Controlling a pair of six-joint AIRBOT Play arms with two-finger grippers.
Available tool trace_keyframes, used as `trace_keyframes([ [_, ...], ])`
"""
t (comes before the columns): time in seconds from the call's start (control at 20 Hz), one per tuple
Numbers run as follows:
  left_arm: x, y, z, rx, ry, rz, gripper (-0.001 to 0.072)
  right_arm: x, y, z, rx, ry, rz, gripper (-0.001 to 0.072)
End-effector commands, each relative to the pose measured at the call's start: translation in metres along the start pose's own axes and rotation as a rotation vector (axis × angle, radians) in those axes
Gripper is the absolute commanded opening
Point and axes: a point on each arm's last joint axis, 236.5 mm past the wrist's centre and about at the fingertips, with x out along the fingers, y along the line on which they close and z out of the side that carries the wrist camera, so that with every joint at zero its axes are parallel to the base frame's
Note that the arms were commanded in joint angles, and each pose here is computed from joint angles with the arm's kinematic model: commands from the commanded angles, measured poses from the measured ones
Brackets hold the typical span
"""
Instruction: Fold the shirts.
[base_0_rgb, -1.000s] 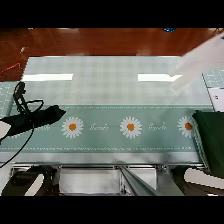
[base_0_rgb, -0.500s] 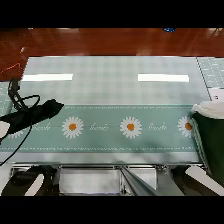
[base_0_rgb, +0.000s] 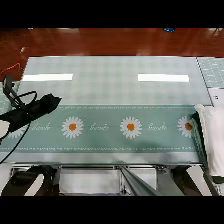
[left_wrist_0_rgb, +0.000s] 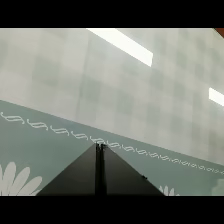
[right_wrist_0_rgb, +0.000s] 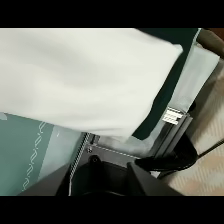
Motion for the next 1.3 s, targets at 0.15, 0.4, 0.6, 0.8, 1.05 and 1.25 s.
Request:
trace_keyframes([
  [0.15,-0.006,-0.025,0.051,0.071,-0.142,-0.040,0.0022,-0.019,0.092,0.038,0.052,-0.086,0.393,0.0193],
  [0.4,-0.029,-0.113,0.112,0.267,-0.157,-0.145,0.0021,-0.144,0.321,0.019,-0.397,-0.297,1.119,0.0022],
  [0.6,-0.007,-0.187,0.104,0.507,0.019,-0.222,0.0021,-0.126,0.434,-0.132,-0.999,-0.271,1.031,0.0022],
  [0.8,0.070,-0.091,0.048,0.583,0.320,0.153,0.0021,-0.017,0.441,-0.163,-1.234,-0.343,0.491,0.0022],
  [1.05,0.095,-0.035,0.045,0.487,0.409,0.295,0.0022,0.065,0.387,-0.122,-1.224,-0.233,0.097,0.0022],
  [1.25,0.096,-0.034,0.043,0.486,0.415,0.296,0.0022,0.076,0.381,-0.123,-1.229,-0.215,0.078,0.0022],
])
